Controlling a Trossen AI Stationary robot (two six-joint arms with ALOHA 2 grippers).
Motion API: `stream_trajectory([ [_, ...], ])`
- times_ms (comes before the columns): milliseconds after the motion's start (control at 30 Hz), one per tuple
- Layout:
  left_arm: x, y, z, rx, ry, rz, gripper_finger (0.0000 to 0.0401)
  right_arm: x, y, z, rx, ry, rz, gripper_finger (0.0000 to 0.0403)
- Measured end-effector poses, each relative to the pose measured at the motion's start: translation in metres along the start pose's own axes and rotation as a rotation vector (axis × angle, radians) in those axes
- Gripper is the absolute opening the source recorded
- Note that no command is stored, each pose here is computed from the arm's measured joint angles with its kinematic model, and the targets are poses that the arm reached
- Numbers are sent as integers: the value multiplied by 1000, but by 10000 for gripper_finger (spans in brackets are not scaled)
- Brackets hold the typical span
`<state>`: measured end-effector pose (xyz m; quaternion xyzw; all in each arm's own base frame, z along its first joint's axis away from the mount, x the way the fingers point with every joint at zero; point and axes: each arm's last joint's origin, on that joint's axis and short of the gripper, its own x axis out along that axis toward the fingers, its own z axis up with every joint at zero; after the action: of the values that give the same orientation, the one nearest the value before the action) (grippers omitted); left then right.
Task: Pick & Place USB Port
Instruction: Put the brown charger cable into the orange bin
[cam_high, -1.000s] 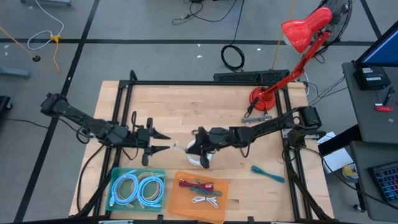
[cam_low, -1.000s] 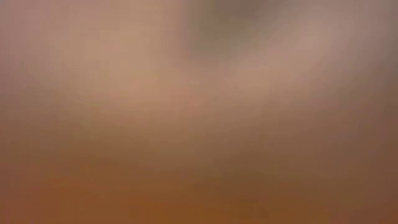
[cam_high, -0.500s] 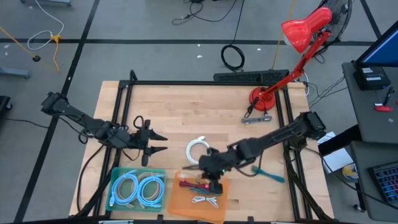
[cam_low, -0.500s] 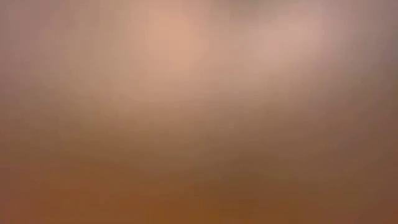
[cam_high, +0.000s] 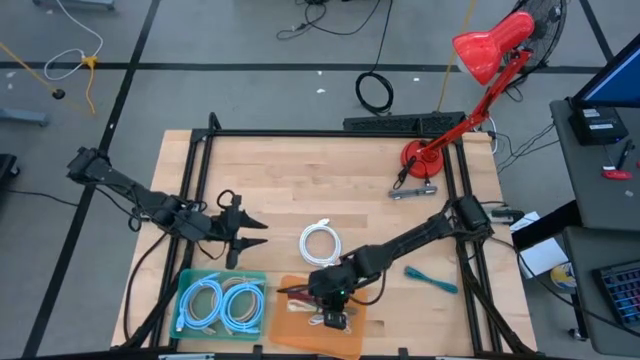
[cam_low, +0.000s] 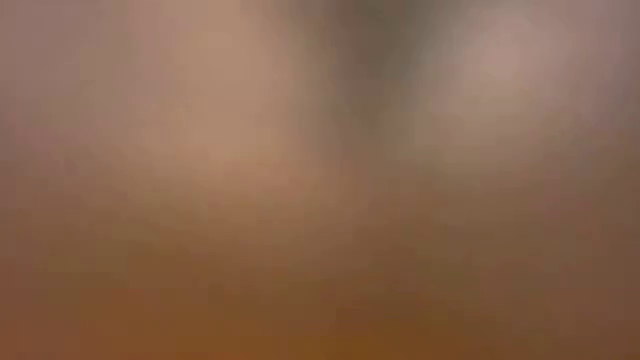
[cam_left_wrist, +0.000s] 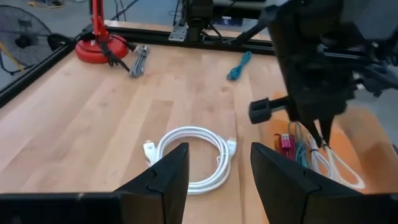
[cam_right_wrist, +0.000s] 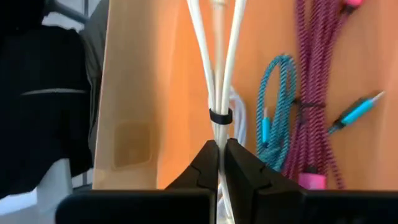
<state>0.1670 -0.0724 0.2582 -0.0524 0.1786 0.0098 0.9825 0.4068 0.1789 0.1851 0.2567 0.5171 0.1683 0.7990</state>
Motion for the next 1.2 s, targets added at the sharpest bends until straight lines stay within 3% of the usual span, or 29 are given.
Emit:
stream_trajectory([
  [167,-1,-2,0,29,-5,-14,172,-2,1,2,-11,-30,-12,5],
  [367,-1,-3,1,53,-11,-17,172,8,-16,-11,49,-6,-34,5],
  [733,-1,-3,1,82,-18,-9,172,22,-29,-25,267,-46,183,6],
  [1200,-1,-3,1,80,-18,-9,172,22,-28,-28,282,26,229,12],
])
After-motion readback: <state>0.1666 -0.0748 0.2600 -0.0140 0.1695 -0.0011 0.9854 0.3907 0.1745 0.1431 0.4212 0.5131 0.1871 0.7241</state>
